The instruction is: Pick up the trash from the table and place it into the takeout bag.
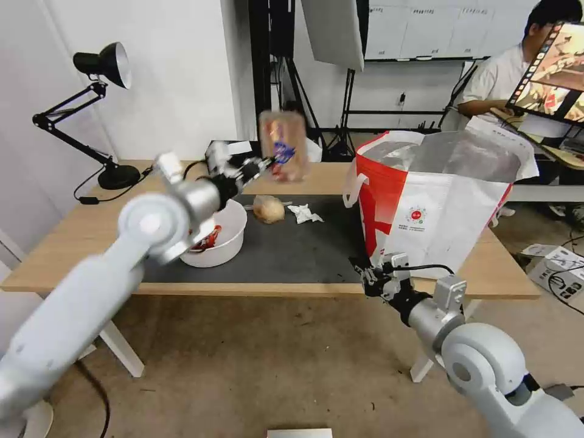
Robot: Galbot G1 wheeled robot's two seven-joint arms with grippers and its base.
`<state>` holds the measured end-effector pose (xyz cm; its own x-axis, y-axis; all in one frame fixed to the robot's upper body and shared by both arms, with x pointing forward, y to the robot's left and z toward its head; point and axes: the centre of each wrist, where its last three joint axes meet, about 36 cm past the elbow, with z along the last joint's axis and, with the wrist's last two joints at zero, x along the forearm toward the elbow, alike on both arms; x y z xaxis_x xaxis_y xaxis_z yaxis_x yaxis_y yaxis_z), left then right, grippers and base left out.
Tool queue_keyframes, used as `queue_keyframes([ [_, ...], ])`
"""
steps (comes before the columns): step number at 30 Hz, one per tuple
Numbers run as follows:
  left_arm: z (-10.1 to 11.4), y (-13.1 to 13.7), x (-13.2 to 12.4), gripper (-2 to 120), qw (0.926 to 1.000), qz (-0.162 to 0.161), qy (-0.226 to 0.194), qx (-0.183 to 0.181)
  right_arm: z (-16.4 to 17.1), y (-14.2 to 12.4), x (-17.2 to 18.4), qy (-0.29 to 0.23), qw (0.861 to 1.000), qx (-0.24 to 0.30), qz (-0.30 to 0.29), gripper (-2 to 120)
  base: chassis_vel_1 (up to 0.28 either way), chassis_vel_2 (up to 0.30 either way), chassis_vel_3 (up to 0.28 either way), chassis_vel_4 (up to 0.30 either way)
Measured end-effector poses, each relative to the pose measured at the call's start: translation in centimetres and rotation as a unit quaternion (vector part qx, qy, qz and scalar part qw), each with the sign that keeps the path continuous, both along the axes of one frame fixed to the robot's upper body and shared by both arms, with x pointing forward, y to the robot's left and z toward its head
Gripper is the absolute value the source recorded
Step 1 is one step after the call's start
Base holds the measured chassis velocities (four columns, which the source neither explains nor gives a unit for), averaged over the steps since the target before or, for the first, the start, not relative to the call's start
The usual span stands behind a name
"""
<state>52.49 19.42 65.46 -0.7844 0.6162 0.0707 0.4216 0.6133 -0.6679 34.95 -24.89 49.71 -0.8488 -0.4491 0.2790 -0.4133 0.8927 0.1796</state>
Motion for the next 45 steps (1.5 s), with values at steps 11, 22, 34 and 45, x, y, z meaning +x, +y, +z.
queue_keyframes([
  [11,6.2,-9.6,5.1,0,0.998,-0.053,-0.029,-0.017,-0.6,0.2,-0.1,0.004,1.0,0.005,-0.005,0,0.0,0.0,0.0,0.0],
  [22,4.4,-18.3,6.1,0,0.9947,-0.056,-0.073,0.046,-1.0,0.4,0.2,0.008,1.0,0.009,-0.006,0,0.0,0.0,0.0,0.0],
  [34,1.4,-21.9,6.3,0,0.9841,-0.043,-0.121,0.122,-1.2,0.5,0.3,0.01,1.0,0.012,-0.005,0,0.0,0.0,0.0,0.0],
  [45,-0.1,-22.2,4.9,0,0.9804,-0.07,-0.119,0.141,-1.5,0.9,0.3,0.013,1.0,0.013,0.0,0,0.0,0.0,0.0,0.0],
])
